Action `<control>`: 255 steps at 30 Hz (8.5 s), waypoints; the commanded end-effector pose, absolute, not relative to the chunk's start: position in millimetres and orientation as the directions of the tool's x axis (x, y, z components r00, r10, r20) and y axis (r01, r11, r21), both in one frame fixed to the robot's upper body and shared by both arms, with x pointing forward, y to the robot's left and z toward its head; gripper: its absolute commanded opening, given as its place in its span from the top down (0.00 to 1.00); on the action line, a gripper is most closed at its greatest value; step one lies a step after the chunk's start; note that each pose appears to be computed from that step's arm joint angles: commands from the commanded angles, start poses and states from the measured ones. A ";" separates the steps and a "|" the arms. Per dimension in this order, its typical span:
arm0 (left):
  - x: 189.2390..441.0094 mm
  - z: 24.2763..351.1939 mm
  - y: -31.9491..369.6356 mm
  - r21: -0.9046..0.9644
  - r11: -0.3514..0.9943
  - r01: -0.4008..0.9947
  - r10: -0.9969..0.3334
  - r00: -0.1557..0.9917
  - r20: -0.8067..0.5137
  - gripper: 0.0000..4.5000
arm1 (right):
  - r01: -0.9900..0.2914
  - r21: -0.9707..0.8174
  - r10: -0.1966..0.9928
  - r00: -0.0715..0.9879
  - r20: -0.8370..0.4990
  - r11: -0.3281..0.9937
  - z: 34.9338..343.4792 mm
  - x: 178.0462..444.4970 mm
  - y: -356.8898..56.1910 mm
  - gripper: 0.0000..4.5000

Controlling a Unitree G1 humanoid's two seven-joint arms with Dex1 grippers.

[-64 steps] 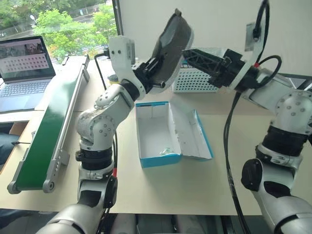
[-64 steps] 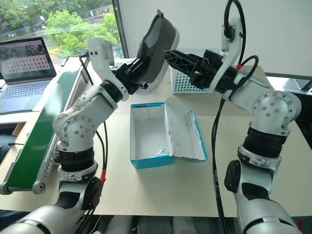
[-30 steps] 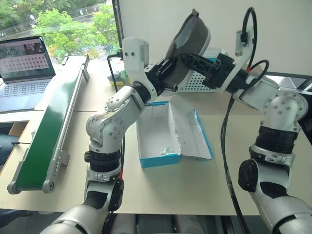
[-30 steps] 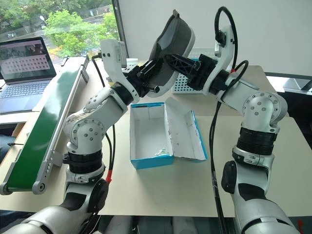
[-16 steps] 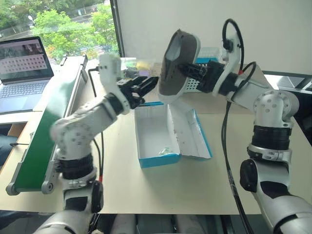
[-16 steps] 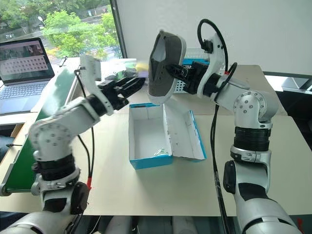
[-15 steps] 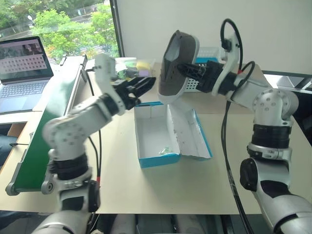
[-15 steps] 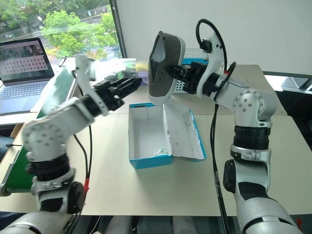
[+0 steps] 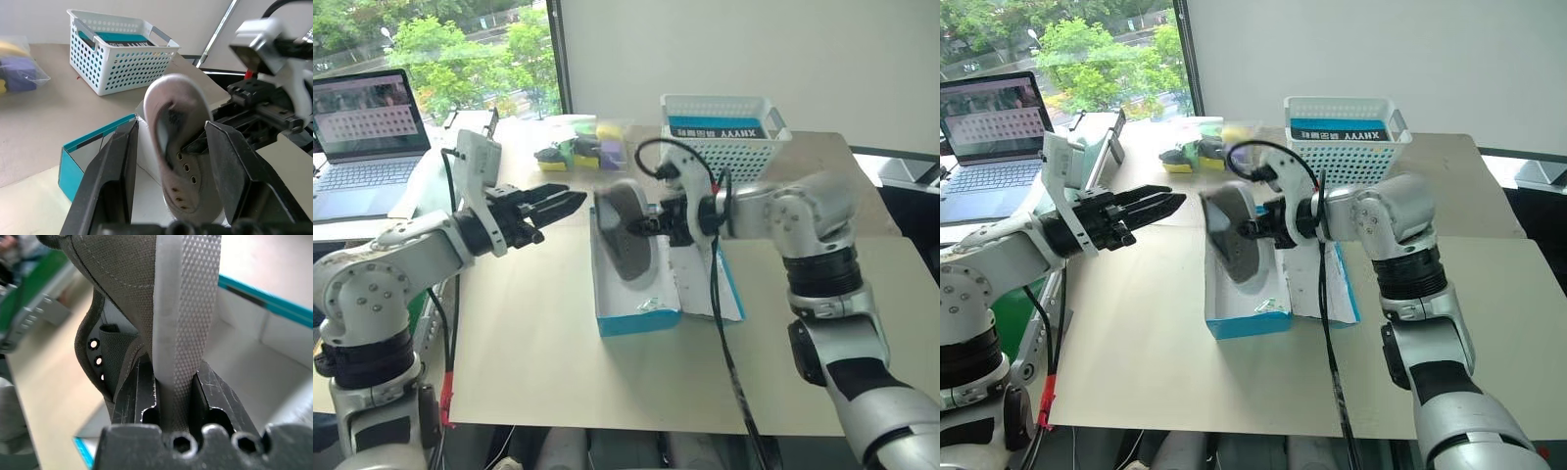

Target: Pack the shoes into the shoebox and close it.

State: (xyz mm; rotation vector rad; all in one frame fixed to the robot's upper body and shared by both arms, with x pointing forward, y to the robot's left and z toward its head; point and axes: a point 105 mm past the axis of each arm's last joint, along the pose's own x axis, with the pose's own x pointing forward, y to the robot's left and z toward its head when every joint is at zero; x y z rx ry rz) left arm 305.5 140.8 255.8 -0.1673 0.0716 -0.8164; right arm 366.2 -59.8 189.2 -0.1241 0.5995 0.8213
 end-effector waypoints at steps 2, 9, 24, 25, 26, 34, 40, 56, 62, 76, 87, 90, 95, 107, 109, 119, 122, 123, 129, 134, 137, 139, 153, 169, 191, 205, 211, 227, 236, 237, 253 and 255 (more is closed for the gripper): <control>301.3 262.6 137.8 -0.137 0.678 0.723 -0.725 0.688 0.040 0.49 | -0.653 0.031 0.542 0.600 -0.589 0.756 165.9 386.6 -81.6 0.92; 299.0 257.7 133.3 -0.138 0.685 0.715 -0.719 0.694 0.027 0.49 | -0.619 0.020 0.495 0.608 -0.620 0.785 147.5 397.1 -86.5 0.92; 300.0 256.4 133.2 -0.140 0.705 0.695 -0.701 0.713 0.010 0.49 | -0.613 0.011 0.493 0.625 -0.605 0.790 142.7 398.8 -72.4 0.27; 300.0 256.6 133.1 -0.141 0.705 0.695 -0.701 0.713 0.011 0.49 | -0.619 -0.029 0.483 0.640 -0.598 0.785 147.0 398.7 -71.3 0.21; 300.1 256.7 133.0 -0.142 0.705 0.695 -0.701 0.713 0.011 0.49 | -0.622 -0.057 0.475 0.651 -0.593 0.781 149.8 398.5 -70.7 0.10; 303.5 255.6 128.2 -0.146 0.691 0.708 -0.715 0.699 0.004 0.49 | -0.675 -0.243 0.511 0.704 -0.494 0.696 214.2 378.8 -67.3 0.00; 308.4 255.6 127.8 -0.138 0.692 0.709 -0.716 0.698 -0.006 0.49 | -0.693 -0.232 0.557 0.699 -0.448 0.683 241.1 361.8 -66.6 0.00; 337.1 242.9 285.9 0.110 0.980 -0.164 0.164 0.986 0.008 0.12 | -0.850 -0.289 0.883 0.468 -0.032 0.440 300.0 351.7 -61.2 0.00; 311.2 231.3 323.7 0.081 0.916 -0.392 0.391 0.920 0.020 0.01 | -0.886 -0.290 0.919 0.391 -0.050 0.361 277.1 356.4 -40.0 0.00; 307.3 184.1 334.2 0.080 0.894 -0.440 0.445 0.894 -0.052 0.01 | -0.911 -0.230 0.929 0.365 -0.063 0.342 233.7 356.1 -15.7 0.00; 307.3 158.8 351.4 0.081 0.906 -0.416 0.421 0.905 -0.064 0.01 | -0.949 -0.142 0.958 0.287 -0.015 0.282 225.5 328.8 10.8 0.00; 307.7 152.8 351.1 0.095 0.919 -0.382 0.389 0.918 -0.075 0.01 | -0.950 -0.146 0.958 0.285 -0.039 0.277 218.8 325.1 8.2 0.00; 313.4 154.6 348.6 0.061 0.940 -0.336 0.340 0.939 -0.056 0.01 | -0.948 -0.182 0.957 0.277 -0.081 0.259 212.7 322.0 3.8 0.00; 336.8 164.8 373.5 0.094 0.932 -0.351 0.355 0.934 -0.030 0.01 | -0.945 -0.185 0.951 0.290 -0.103 0.269 207.3 318.6 1.9 0.00; 339.8 165.9 376.3 0.094 0.931 -0.352 0.356 0.934 -0.026 0.01 | -0.943 -0.185 0.948 0.298 -0.108 0.276 206.6 319.0 0.4 0.00; 352.3 144.0 385.6 0.059 0.934 -0.353 0.358 0.928 -0.108 0.06 | -0.934 -0.184 0.935 0.332 -0.124 0.307 205.7 321.2 -6.5 0.00; 354.7 140.1 382.8 0.047 0.941 -0.336 0.339 0.934 -0.115 0.22 | -0.929 -0.185 0.929 0.345 -0.131 0.319 205.4 322.3 -9.3 0.00; 355.8 139.3 381.3 0.042 0.942 -0.332 0.335 0.935 -0.115 0.31 | -0.928 -0.185 0.927 0.350 -0.133 0.324 205.3 322.8 -10.4 0.00; 362.6 143.9 363.6 0.019 0.959 -0.282 0.282 0.955 -0.088 0.75 | -0.923 -0.190 0.920 0.365 -0.145 0.336 204.7 324.5 -12.9 0.00; 368.1 158.2 341.8 0.012 0.978 -0.208 0.208 0.977 -0.047 0.99 | -0.920 -0.191 0.917 0.371 -0.149 0.341 204.6 325.7 -13.4 0.00; 370.5 168.6 328.0 0.002 0.986 -0.168 0.168 0.986 -0.015 0.99 | -0.919 -0.191 0.916 0.374 -0.148 0.344 204.9 326.2 -13.6 0.00; 372.1 178.1 316.5 0.003 0.991 -0.131 0.131 0.991 0.012 0.99 | -0.918 -0.192 0.915 0.376 -0.147 0.346 205.2 326.6 -13.6 0.00; 362.2 240.1 162.1 0.076 0.934 0.350 -0.358 0.918 0.172 0.99 | -0.800 0.251 0.788 0.591 0.175 0.544 274.8 373.0 -48.1 0.00; 334.9 278.7 45.8 0.016 0.745 0.667 -0.643 0.712 0.282 0.99 | -0.497 0.782 0.591 0.779 0.211 0.376 287.2 422.6 -107.5 0.00; 319.9 280.8 8.6 -0.102 0.584 0.805 -0.761 0.587 0.278 1.00 | -0.622 0.674 0.749 0.645 0.153 0.398 282.9 387.4 -83.2 0.22; 314.1 269.5 32.2 -0.166 0.592 0.789 -0.764 0.615 0.197 0.83 | -0.616 0.664 0.737 0.660 0.142 0.423 280.7 389.6 -82.0 0.91; 306.2 271.5 58.4 -0.199 0.571 0.797 -0.787 0.600 0.145 0.37 | -0.608 0.606 0.719 0.690 0.084 0.513 271.9 395.6 -87.1 0.91; 328.7 255.1 177.0 -0.086 0.845 0.528 -0.533 0.845 -0.041 0.36 | -0.763 0.297 0.818 0.523 -0.239 0.574 260.4 367.9 -47.6 0.91; 327.9 233.9 167.6 -0.065 0.844 0.533 -0.536 0.842 -0.055 0.36 | -0.742 0.460 0.873 0.405 -0.271 0.487 234.4 348.5 -41.9 0.91; 328.1 233.8 166.9 -0.069 0.844 0.532 -0.536 0.843 -0.050 0.36 | -0.732 0.475 0.872 0.404 -0.275 0.489 230.2 348.7 -41.7 0.91; 330.5 222.0 166.3 -0.014 0.866 0.500 -0.500 0.863 -0.072 0.36 | -0.496 0.680 0.824 0.476 -0.308 0.540 160.4 364.5 -37.9 0.91; 330.2 222.9 164.8 -0.020 0.863 0.505 -0.505 0.861 -0.064 0.36 | -0.487 0.686 0.824 0.473 -0.312 0.540 154.3 363.6 -36.0 0.91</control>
